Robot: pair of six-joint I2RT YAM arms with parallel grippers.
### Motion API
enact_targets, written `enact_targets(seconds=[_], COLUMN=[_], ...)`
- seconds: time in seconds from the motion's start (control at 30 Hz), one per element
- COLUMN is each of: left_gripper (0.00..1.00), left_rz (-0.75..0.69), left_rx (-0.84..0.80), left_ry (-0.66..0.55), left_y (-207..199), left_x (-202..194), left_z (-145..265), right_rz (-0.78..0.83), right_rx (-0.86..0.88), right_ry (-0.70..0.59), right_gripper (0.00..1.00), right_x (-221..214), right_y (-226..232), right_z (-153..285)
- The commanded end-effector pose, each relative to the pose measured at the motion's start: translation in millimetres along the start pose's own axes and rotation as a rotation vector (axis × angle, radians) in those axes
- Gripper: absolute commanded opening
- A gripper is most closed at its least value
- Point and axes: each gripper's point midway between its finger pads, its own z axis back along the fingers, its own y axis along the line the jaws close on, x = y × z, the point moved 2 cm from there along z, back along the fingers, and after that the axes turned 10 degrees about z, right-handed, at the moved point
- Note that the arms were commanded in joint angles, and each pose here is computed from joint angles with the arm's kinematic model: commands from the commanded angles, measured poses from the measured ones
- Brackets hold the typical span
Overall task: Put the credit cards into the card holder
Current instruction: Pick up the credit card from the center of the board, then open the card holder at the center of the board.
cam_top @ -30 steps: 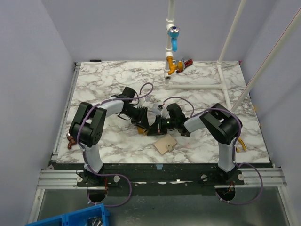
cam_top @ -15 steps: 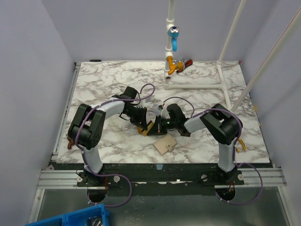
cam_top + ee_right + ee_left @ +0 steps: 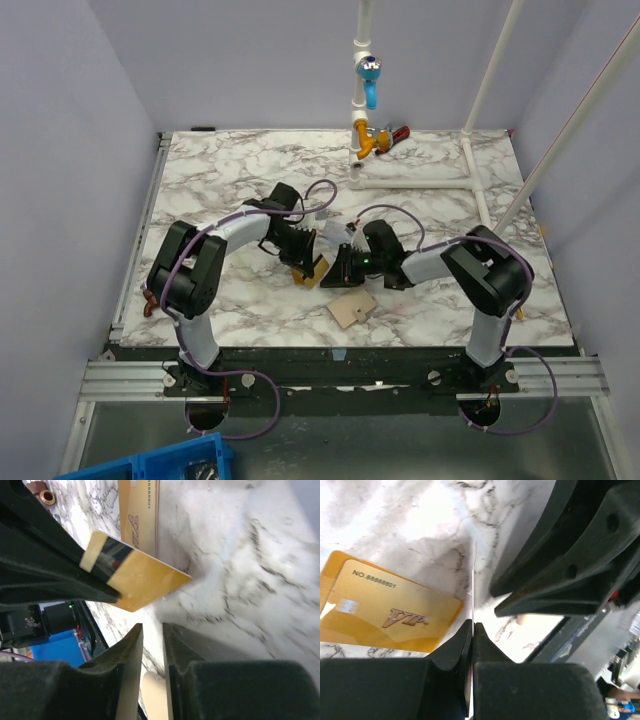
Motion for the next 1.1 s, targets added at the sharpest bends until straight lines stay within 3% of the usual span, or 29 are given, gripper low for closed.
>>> enact_targets(seconds=[0.0,0.13,0.27,0.47,0.67,0.93,1.07], left_gripper=[0.00,0.00,0.00,0.00,0.00,0.00,0.00], left_rz=[-0.051,-0.099,-0.124,-0.102,-0.106,-0.098,-0.087], left_rx=[-0.165,-0.342,-0.476,-0.608,-0.689,-0.736,-0.742], left_ry=[-0.031,-0.083,-0.122,-0.156,-0.193,-0.192,-0.193], left_y=[-41,-84,-117,-137,-152,-160,-159], left_x=[15,31,39,39,38,23,20], left_z=[32,73,107,133,155,164,162], right_rz=[-0.068,-0.033,0.010,0.093,0.210,0.199,0.154], right_rx=[-0.218,-0.130,-0.004,0.208,0.280,0.356,0.417], right_ry=[0.056,-0.039,-0.139,-0.344,-0.514,-0.558,-0.545], right_gripper=[0.36,0.52,0.60,0.61,0.61,0.60,0.55], right_x=[-25,2,27,65,98,115,118], right_y=[-44,-14,25,91,134,148,152], right_z=[37,63,83,124,158,159,155])
